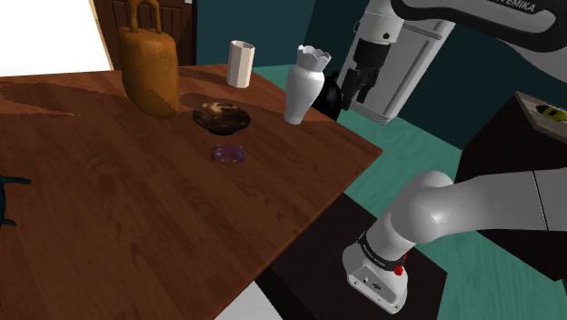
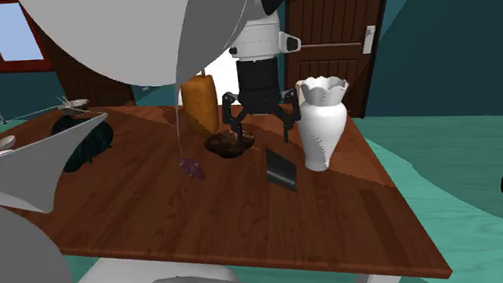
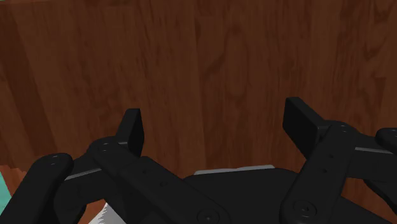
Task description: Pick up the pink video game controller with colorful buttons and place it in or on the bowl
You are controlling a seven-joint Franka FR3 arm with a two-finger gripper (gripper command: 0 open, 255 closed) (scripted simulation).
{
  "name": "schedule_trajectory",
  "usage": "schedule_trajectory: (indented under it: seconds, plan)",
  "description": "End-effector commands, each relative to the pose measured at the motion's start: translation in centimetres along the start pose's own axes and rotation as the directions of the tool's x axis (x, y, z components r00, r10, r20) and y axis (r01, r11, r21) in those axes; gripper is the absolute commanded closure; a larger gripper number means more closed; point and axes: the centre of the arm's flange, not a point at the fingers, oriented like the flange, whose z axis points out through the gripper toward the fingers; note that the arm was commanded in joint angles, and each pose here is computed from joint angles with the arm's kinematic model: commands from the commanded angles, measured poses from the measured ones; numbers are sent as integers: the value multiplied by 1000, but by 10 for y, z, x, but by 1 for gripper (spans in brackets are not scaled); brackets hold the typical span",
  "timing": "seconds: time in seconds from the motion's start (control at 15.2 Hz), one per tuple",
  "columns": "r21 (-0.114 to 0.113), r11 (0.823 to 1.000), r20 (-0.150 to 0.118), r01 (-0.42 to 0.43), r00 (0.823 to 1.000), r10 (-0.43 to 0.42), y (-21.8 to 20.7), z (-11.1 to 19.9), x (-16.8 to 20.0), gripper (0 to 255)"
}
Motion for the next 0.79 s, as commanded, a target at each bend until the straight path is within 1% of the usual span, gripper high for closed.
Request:
schedule_trajectory:
  seconds: [0.0, 0.13, 0.33, 0.53, 0.73]
  plan:
    - [0, 1000, 0, 0, 1000, 0, 0, 0, 0, 0]
    - [3, 998, -2, 66, 998, -66, -12, 10, 21, 0]
    - [6, 986, -5, 165, 986, -165, -32, 25, 51, 0]
    - [10, 965, -9, 263, 965, -263, -55, 39, 78, 0]
    - [12, 934, -13, 357, 934, -357, -81, 54, 104, 0]
